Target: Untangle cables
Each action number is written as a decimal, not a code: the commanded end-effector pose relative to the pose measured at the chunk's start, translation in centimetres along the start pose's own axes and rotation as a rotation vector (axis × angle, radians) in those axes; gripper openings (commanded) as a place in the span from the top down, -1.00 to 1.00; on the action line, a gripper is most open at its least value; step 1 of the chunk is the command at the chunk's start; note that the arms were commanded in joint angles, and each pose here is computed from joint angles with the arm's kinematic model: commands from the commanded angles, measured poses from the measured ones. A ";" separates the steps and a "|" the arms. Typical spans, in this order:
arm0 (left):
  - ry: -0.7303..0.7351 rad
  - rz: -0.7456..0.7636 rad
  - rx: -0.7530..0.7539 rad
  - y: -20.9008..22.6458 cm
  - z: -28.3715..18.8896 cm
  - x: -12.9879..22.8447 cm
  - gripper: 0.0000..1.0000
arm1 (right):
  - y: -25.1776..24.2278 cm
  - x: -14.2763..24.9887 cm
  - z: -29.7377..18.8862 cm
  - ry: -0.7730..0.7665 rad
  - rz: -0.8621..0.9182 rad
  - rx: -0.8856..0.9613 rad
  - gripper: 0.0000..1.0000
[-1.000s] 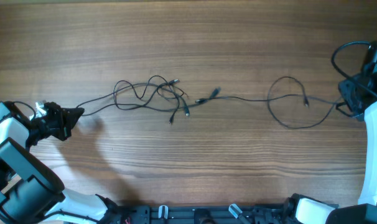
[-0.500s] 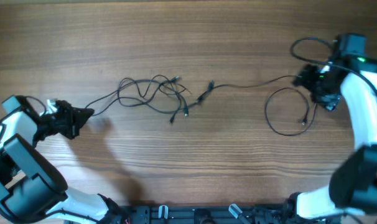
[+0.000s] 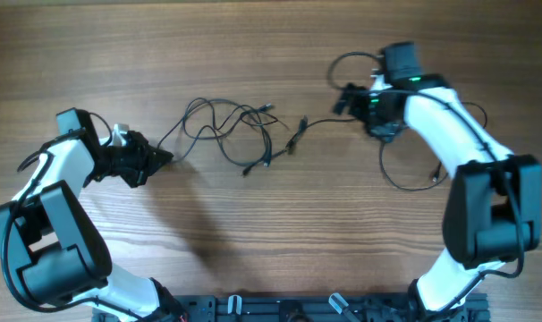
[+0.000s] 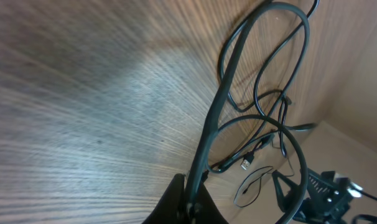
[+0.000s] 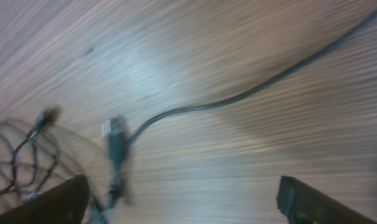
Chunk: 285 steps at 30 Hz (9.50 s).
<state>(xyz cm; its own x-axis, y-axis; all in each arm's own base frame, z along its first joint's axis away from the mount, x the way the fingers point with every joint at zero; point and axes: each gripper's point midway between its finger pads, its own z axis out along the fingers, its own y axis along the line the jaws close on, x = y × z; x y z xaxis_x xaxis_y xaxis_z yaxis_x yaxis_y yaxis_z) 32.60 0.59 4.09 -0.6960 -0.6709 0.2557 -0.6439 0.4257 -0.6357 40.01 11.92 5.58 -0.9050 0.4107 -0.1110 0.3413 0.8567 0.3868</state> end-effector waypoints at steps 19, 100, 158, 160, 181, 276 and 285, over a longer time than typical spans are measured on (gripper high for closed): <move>0.033 -0.230 -0.042 0.4 -0.2 1.5 0.92 | 6.5 3.9 6.7 -0.031 -0.422 -0.007 -0.44; 0.068 -0.162 -0.096 -0.2 1.4 3.2 0.92 | 7.0 9.0 6.9 0.070 0.020 0.055 0.62; 0.041 -0.150 -0.136 0.5 1.4 2.8 0.92 | 19.6 -7.2 -14.4 -0.383 -0.533 -1.221 0.78; 0.041 -0.149 -0.136 0.5 1.4 2.8 0.92 | 18.3 -8.8 -14.9 -0.394 -0.475 -1.214 0.79; -0.117 -0.143 -0.423 5.5 -0.1 0.8 0.92 | 6.4 -8.6 -15.3 -0.129 -0.585 -1.212 0.83; -0.288 -0.031 -0.279 0.7 1.7 -3.2 -0.94 | -24.7 0.6 -3.1 -0.308 -0.078 0.475 -0.50; -0.283 -0.035 -0.283 0.8 1.7 -3.0 -1.00 | -19.7 -1.3 -1.4 -0.306 -0.137 0.197 0.92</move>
<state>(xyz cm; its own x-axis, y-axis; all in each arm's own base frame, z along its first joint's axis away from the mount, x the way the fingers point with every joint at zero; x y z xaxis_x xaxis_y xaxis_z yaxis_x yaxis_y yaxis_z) 34.81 1.80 1.47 -0.5809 -0.8124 0.0506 -0.7559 0.5154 -0.4037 33.14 -8.97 -0.25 -0.8109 0.3420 -0.4749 0.3797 0.9250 0.0178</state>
